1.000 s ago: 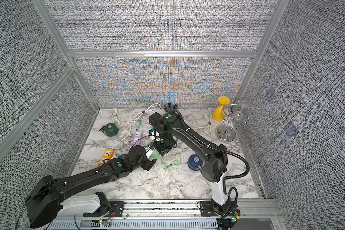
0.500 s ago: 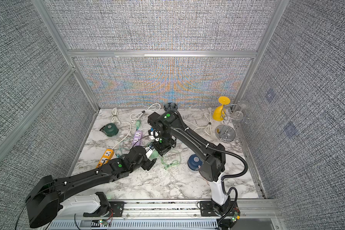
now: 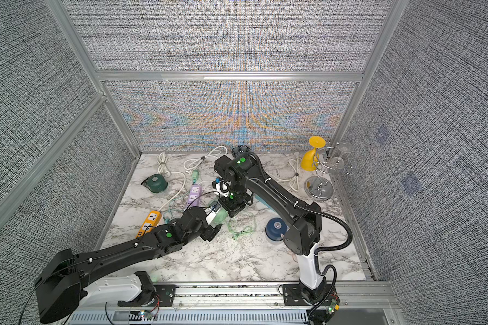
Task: Charge the cordless meat grinders
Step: Insert the charging cable into the cordless meat grinder.
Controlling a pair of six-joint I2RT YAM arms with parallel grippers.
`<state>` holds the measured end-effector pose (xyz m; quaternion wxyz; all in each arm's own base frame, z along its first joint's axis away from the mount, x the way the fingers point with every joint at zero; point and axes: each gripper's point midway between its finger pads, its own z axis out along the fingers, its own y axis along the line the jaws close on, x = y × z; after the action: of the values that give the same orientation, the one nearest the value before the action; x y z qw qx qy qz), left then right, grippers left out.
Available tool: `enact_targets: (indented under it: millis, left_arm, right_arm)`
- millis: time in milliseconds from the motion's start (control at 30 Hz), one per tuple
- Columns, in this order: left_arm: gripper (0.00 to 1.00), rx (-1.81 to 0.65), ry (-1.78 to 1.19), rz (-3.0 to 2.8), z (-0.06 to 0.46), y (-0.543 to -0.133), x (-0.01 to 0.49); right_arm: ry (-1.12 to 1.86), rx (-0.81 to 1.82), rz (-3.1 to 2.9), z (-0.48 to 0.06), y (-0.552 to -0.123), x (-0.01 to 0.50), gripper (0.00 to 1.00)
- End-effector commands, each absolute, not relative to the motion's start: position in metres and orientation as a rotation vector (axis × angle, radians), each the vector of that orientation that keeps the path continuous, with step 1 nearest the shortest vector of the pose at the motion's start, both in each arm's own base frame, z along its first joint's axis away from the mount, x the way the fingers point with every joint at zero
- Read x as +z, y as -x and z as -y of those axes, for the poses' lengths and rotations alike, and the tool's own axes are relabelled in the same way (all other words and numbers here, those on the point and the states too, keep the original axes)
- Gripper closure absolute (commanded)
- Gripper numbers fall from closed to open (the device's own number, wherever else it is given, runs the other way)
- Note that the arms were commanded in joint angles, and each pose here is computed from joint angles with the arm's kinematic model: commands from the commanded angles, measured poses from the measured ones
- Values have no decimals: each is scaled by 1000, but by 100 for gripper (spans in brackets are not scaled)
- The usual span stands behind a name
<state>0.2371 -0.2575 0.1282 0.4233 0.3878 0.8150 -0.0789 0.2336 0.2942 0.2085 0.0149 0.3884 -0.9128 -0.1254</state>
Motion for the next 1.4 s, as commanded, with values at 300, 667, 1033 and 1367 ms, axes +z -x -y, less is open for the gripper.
enact_targets:
  millis: [300, 667, 1033, 1367]
  left_arm:
    - [42, -272, -1152, -1863, 285, -218, 141]
    - [42, -213, -1106, -1736, 281, -217, 171]
    - [44, -236, -1138, -1711, 283, -206, 177]
    - [44, -259, -1110, -1750, 284, -206, 160]
  right_arm:
    - [-1683, -636, 2956, -352, -267, 221, 100]
    - [-1676, -641, 3099, -348, -267, 244, 100]
    - [-1753, -665, 3098, -346, -264, 249, 100]
    - [-1835, -733, 2991, -340, -244, 261, 100]
